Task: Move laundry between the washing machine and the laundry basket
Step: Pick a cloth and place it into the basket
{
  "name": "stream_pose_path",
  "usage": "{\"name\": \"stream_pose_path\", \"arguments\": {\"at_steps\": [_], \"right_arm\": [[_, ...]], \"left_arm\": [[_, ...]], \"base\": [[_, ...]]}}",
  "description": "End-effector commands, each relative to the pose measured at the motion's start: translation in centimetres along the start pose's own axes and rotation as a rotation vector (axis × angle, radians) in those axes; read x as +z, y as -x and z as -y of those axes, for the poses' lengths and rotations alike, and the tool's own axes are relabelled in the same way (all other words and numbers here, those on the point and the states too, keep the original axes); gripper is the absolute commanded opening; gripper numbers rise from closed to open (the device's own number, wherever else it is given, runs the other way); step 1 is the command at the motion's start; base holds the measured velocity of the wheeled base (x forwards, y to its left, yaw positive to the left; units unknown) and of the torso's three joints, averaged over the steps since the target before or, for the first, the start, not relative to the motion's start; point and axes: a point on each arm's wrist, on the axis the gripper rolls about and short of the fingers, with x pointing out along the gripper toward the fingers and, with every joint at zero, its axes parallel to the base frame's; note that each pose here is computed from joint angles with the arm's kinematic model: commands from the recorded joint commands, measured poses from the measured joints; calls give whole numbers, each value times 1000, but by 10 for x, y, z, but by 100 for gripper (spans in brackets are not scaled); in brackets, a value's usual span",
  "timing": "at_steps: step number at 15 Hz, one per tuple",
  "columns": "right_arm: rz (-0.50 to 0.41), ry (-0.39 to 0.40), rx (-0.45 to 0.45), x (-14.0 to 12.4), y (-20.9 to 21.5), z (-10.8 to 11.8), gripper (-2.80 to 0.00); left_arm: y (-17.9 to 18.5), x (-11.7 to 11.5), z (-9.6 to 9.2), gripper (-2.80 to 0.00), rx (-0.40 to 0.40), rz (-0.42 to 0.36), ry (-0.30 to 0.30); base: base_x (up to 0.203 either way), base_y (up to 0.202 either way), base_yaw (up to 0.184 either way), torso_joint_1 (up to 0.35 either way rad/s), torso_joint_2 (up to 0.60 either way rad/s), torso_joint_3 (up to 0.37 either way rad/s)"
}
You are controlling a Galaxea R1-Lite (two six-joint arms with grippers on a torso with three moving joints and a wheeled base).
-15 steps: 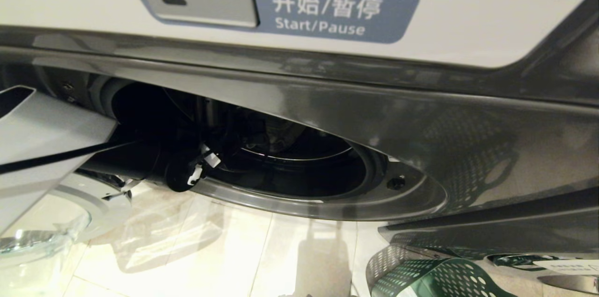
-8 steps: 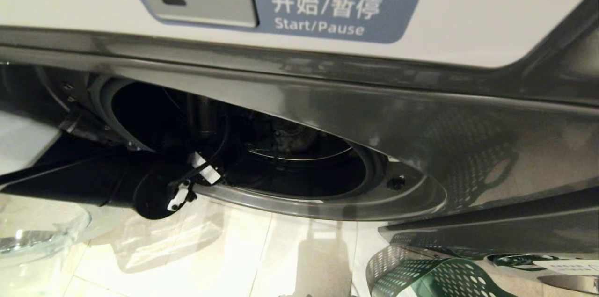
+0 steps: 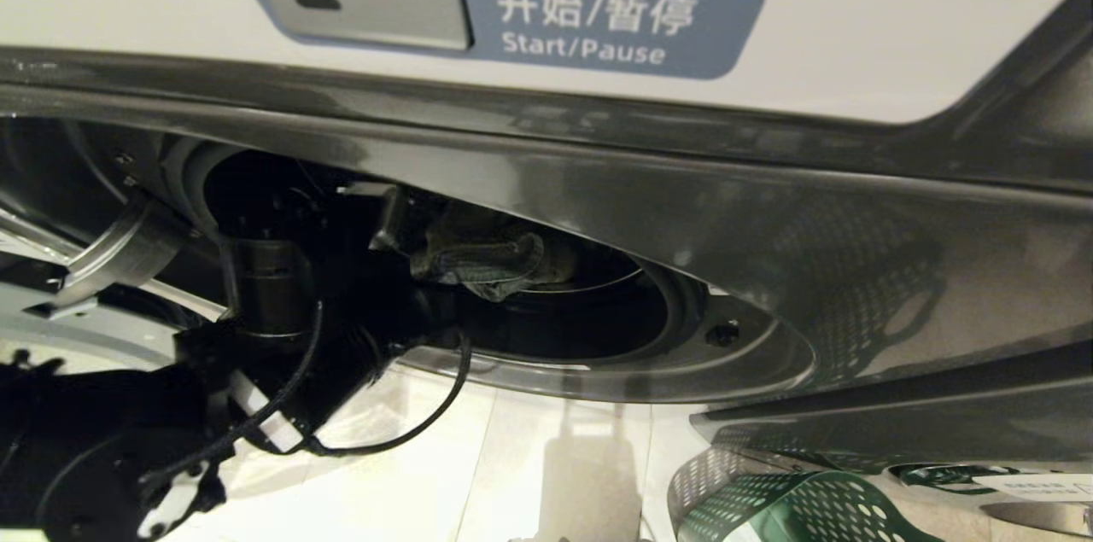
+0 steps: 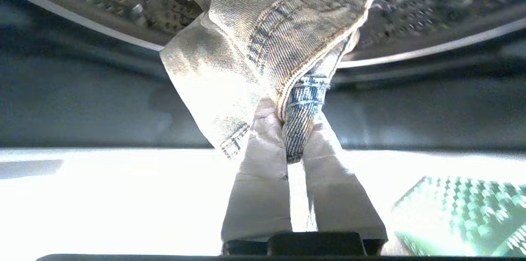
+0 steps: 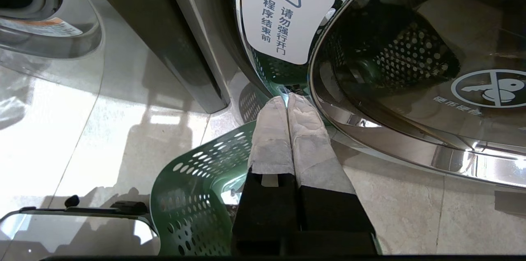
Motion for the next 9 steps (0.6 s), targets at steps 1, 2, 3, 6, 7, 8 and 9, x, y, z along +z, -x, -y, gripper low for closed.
{"name": "stream_pose_path", "arguments": {"at_steps": [1, 2, 3, 6, 7, 8, 9], "right_arm": [[-1, 0, 1, 0, 0, 0, -280], [0, 0, 1, 0, 0, 0, -280], [-1, 0, 1, 0, 0, 0, -280], [-1, 0, 1, 0, 0, 0, -280], [0, 0, 1, 0, 0, 0, -280], [-1, 0, 1, 0, 0, 0, -280], [-1, 0, 1, 0, 0, 0, -280]], "left_arm": [[27, 8, -9, -280, -9, 46, 18], [41, 8, -14, -280, -13, 58, 22], [53, 6, -20, -280, -16, 63, 23], [92, -3, -36, -280, -19, 84, 27], [106, -4, -42, -280, -21, 98, 31], [119, -6, -46, -280, -27, 107, 31], [134, -8, -52, -280, -34, 119, 34]], "base": [[0, 0, 0, 0, 0, 0], [0, 0, 0, 0, 0, 0], [0, 0, 0, 0, 0, 0], [0, 0, 0, 0, 0, 0], [0, 0, 0, 0, 0, 0], [0, 0, 0, 0, 0, 0], [0, 0, 0, 0, 0, 0]]}}
